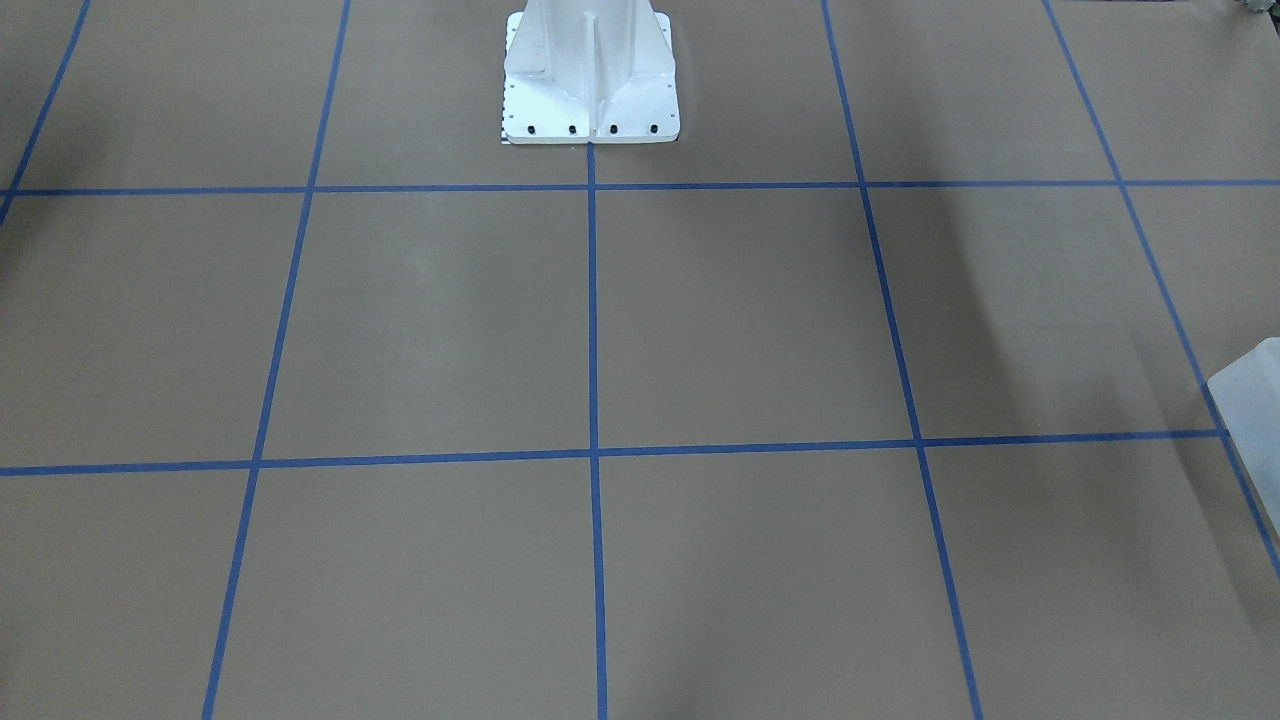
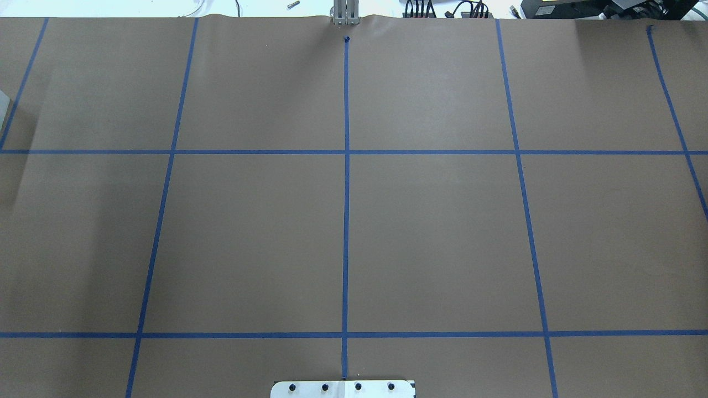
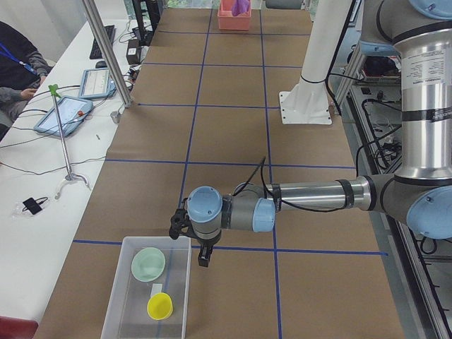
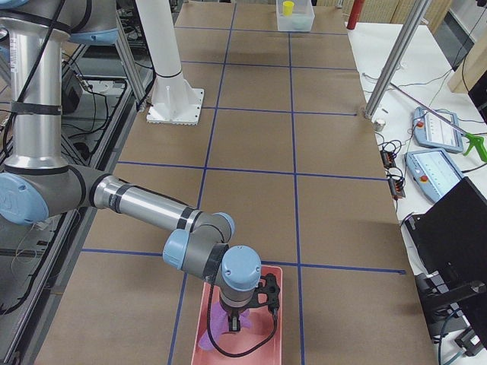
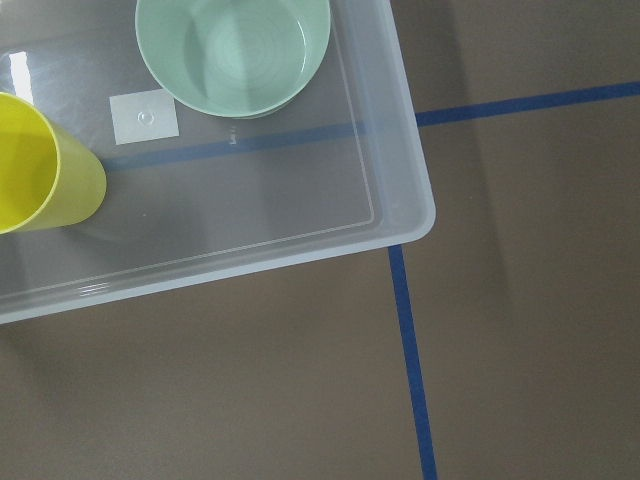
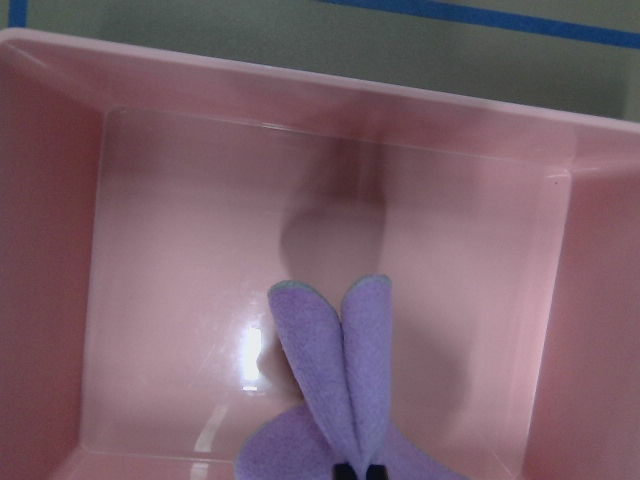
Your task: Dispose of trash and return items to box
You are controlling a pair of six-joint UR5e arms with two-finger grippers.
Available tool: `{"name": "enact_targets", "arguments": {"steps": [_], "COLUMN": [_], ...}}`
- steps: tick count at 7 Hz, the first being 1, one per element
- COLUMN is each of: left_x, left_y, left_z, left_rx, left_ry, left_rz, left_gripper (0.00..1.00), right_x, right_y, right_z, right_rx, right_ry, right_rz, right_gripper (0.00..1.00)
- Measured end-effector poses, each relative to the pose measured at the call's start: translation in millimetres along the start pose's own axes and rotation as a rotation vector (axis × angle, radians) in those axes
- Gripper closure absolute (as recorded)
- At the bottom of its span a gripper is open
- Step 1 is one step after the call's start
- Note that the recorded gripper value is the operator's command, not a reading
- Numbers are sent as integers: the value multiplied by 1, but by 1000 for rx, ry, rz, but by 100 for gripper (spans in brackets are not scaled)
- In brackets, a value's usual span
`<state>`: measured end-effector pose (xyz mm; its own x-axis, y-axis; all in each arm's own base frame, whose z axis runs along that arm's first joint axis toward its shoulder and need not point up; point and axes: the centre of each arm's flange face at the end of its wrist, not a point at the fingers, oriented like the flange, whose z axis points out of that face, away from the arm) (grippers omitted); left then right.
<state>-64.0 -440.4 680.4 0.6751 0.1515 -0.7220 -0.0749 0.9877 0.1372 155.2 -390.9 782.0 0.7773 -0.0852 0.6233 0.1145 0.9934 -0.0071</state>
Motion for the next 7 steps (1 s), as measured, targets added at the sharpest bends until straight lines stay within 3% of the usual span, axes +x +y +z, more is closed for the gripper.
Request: {"name": "enact_targets", "arguments": {"steps": [1,3,5,7], "left_x": [-1,-3,-9,-8], "left_y": [1,4,15,25], "left_z": [1,3,10,9], "left_rx": [-3,-10,-32,-105], "left_ry": [1,2,15,20], "left_rz": [-4,-13,-43,-124], "left_gripper": [1,1,1,1], "right_x": [-6,-26,-47,-70], "right_y": [-8,-41,-86,-115], "right_z": [6,-2,-30,-50], "right_rx": [-3,21,69,110], "right_ry": [-4,-10,-2,-40], "right_rz": [24,-6,-46,-11], "right_gripper": [1,0,0,0]}}
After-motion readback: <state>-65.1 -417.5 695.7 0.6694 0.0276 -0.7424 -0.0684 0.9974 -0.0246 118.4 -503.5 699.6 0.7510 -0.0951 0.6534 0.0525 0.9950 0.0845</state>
